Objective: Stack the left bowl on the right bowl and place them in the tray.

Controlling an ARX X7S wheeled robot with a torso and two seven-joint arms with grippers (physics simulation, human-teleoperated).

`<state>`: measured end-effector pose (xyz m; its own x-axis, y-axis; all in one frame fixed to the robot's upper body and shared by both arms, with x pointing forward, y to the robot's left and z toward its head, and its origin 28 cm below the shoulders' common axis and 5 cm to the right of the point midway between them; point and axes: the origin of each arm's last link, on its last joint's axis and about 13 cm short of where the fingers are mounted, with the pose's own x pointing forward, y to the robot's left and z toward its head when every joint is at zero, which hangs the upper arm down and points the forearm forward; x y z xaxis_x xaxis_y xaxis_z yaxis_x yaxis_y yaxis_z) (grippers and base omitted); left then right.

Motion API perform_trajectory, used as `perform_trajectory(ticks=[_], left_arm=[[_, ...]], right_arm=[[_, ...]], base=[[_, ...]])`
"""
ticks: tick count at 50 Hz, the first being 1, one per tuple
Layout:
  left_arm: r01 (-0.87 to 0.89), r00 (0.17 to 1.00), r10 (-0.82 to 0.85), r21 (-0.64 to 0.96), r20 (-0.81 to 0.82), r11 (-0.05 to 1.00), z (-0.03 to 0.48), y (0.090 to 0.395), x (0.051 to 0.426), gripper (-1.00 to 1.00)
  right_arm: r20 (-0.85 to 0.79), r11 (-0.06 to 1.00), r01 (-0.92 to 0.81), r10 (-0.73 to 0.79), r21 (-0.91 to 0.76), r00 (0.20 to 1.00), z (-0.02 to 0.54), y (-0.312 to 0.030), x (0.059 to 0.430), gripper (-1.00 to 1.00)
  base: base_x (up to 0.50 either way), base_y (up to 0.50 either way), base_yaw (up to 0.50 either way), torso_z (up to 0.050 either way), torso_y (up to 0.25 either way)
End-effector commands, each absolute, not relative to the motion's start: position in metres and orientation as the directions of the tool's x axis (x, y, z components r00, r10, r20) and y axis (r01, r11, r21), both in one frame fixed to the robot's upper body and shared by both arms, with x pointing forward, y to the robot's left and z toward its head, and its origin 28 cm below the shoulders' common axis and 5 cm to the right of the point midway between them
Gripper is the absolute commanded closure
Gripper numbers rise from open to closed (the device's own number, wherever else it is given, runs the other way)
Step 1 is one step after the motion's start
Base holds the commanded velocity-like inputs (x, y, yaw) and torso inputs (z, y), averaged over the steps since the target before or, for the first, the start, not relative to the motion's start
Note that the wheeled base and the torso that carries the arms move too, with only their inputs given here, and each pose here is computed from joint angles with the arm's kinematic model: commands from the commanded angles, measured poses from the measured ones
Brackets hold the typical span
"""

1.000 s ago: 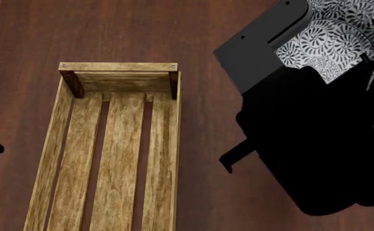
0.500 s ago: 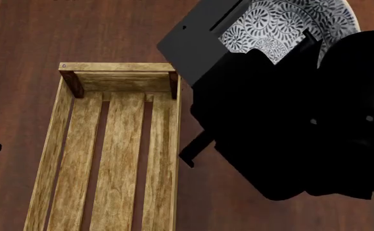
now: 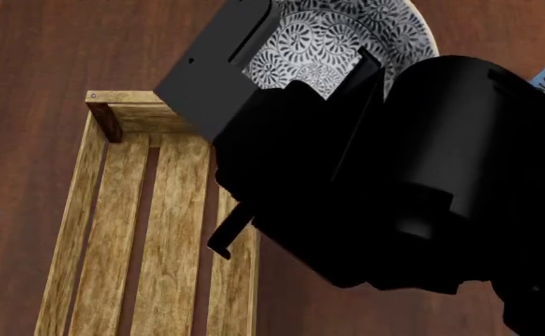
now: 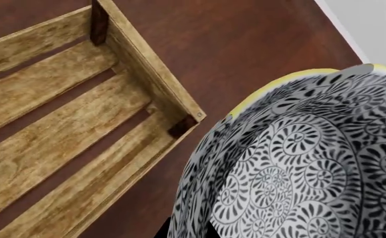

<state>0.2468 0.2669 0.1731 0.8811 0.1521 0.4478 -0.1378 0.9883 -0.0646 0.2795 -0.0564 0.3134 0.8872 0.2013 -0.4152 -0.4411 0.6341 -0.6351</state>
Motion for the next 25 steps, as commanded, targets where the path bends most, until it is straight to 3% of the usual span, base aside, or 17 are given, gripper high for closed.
perform_trajectory(ticks=[1, 25], left_arm=[[-0.140, 0.880, 0.156, -0.067, 0.449, 0.988, 0.174, 0.268, 0.246, -1.00], [-0.167, 0.875, 0.186, -0.083, 0.447, 0.983, 0.174, 0.274, 0.248, -1.00]], right_arm=[[-0.395, 0.607, -0.449, 0.232, -0.656, 0.889, 0.309, -0.046, 0.287, 1.00], [-0.409, 0.541, -0.496, 0.282, -0.680, 0.868, 0.309, -0.023, 0.284, 1.00]], base=[[0.00, 0.00, 0.00, 0.000, 0.000], [0.00, 0.00, 0.00, 0.000, 0.001]])
